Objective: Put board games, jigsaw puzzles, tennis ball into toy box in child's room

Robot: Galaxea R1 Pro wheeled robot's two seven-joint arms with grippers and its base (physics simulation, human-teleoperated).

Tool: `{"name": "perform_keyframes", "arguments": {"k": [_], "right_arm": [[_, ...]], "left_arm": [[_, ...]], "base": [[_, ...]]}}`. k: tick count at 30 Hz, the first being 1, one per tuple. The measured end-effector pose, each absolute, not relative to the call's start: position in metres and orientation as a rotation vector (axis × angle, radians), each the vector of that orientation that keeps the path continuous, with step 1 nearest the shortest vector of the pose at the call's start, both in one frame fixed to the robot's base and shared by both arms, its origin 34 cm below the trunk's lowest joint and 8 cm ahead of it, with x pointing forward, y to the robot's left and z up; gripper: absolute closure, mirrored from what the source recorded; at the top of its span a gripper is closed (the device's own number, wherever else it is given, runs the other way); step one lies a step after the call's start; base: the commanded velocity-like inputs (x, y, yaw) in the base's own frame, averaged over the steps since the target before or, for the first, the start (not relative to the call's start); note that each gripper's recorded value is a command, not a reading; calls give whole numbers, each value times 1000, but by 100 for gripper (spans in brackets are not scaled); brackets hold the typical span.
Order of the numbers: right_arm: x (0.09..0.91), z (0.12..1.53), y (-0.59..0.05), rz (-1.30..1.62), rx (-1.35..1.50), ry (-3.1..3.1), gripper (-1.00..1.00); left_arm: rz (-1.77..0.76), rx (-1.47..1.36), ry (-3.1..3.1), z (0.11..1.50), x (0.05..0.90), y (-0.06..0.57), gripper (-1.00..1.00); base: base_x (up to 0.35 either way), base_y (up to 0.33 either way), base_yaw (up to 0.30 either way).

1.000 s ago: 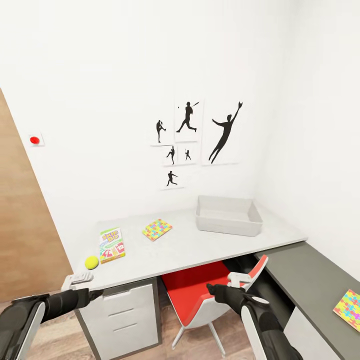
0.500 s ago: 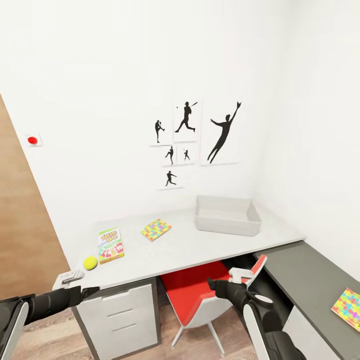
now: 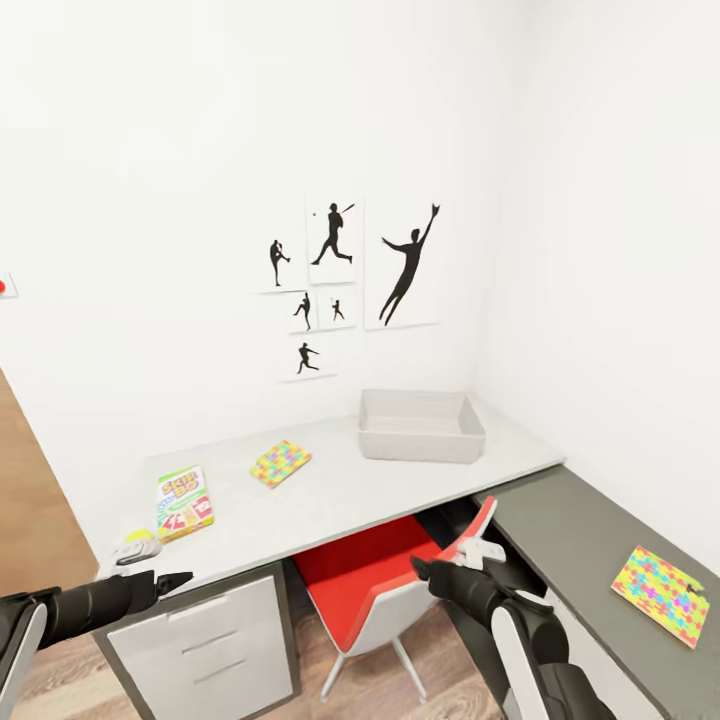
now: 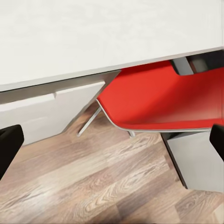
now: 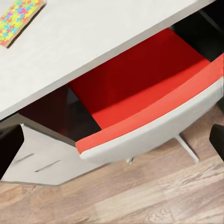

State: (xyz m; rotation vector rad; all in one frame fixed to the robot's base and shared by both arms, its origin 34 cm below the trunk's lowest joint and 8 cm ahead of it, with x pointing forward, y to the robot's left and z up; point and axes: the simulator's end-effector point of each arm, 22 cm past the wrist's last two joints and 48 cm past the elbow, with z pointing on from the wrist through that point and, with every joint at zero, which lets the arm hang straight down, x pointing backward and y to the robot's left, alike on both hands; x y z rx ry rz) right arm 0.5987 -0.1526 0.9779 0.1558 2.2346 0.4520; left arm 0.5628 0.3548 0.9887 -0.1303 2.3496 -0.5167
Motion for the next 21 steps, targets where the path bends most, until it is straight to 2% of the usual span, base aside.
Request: {"name": "perform_keyframes", "arguments": {"k": [10, 16, 21], "right_arm": [[598, 977, -150, 473, 165, 2235, -100], [598, 977, -151, 474, 167, 2235, -100], [599, 978, -151, 474, 165, 2231, -100]], "left_arm": [[-516, -131, 2353, 987, 563, 355, -100], [-512, -131, 2354, 987, 562, 356, -100], [-512, -131, 2353, 987, 563, 356, -100]], "base": [[13, 124, -194], [198, 68, -187], [284, 18, -67]]}}
